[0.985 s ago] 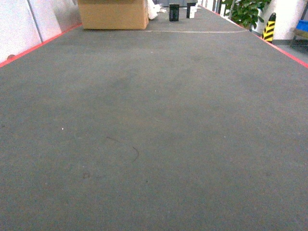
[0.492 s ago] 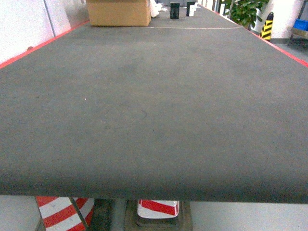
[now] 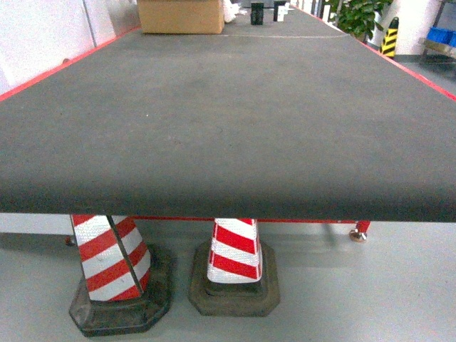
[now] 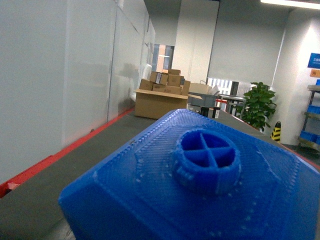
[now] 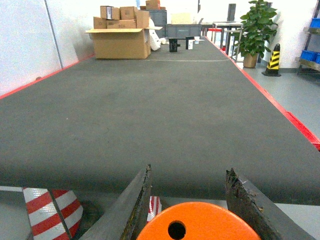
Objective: Sort blue parts and orange caps into right shelf containers
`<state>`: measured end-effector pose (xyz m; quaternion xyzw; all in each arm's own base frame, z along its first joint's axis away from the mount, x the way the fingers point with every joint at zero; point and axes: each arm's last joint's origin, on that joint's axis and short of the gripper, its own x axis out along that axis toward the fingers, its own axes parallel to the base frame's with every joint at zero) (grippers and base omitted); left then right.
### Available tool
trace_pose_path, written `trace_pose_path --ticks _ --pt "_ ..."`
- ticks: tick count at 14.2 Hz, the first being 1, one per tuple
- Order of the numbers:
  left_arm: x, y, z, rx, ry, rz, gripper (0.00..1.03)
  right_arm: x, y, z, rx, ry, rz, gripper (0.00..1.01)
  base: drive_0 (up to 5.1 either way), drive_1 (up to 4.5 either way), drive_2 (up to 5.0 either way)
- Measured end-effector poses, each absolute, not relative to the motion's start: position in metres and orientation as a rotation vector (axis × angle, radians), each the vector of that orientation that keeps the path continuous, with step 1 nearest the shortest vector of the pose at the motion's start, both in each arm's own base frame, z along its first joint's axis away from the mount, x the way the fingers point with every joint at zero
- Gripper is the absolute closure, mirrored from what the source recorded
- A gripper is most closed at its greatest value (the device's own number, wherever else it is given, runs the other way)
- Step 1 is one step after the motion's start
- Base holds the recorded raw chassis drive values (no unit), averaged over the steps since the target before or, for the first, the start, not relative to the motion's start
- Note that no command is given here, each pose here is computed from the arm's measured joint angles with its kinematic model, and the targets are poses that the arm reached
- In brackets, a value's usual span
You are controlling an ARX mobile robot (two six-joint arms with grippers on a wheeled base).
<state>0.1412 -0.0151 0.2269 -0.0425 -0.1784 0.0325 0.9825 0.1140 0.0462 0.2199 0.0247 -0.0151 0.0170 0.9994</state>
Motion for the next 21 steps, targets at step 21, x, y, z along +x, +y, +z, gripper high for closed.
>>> trace_pose_path --ticks 21 --pt "0.1411 -0.0153 0.2269 -0.086 -0.358 0.065 0.43 0.1139 0.0462 0.22 0.05 -0.031 0.036 0.61 4.0 -3.22 -0.9"
